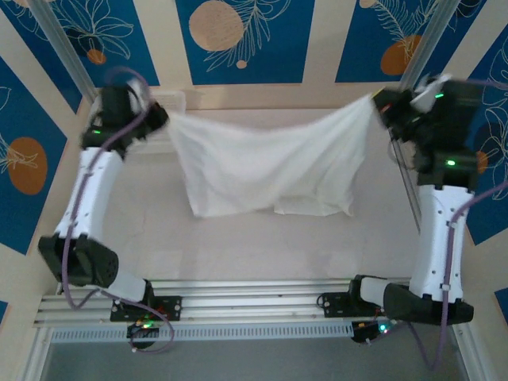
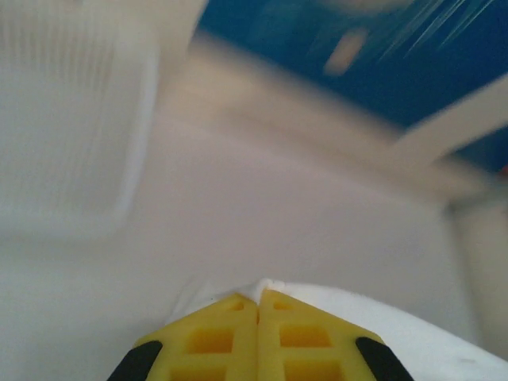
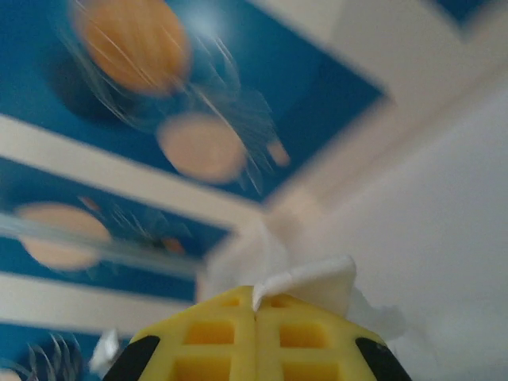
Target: Fold the inside-out t-shirt
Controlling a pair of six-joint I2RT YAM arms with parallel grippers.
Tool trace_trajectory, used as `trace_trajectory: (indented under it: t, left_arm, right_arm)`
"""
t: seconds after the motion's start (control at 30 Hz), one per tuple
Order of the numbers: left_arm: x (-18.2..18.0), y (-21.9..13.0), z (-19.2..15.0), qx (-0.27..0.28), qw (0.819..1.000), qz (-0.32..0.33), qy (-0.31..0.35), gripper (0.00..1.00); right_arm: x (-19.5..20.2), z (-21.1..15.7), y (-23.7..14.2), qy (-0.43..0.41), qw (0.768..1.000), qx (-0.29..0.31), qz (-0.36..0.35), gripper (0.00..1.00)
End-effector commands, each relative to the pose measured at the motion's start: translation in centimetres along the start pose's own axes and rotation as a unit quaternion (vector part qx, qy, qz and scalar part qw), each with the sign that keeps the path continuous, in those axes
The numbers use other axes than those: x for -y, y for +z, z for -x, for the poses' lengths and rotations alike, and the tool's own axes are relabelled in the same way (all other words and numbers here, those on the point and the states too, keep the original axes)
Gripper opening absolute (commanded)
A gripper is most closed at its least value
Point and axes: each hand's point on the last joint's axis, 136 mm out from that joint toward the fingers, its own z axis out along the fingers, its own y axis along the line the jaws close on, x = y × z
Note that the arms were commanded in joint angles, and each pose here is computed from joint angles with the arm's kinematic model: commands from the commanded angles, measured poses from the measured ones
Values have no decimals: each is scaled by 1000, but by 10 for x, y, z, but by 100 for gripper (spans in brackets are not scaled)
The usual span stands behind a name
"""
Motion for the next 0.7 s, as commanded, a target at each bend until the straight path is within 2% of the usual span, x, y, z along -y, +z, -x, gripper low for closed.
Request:
trace_trajectory:
  t: [0.0,0.1,0.17,0.3,0.43,0.67]
  left_arm:
    - [37,-90,77,109,993,-39,-19,0]
    - [45,-126,105,147,986,-70,-47,0]
    - [67,-148,118,171,977,-123,-37,0]
    - [102,-186,128,206,961,-183,-8,0]
    - [120,-224,136,251,950,-182,35,0]
    - [156,-284,136,301,925,-213,94,0]
  right_arm:
    - [-62,55,-46,-3,991,115,75,0]
    - [-82,69,-56,-26,984,140,106,0]
    - [-107,69,-59,-64,978,132,152,0]
    - [-161,64,-80,-149,947,128,255,0]
    - [-201,63,-114,-228,919,161,279,0]
    - [-248,53,-178,-338,852,248,315,0]
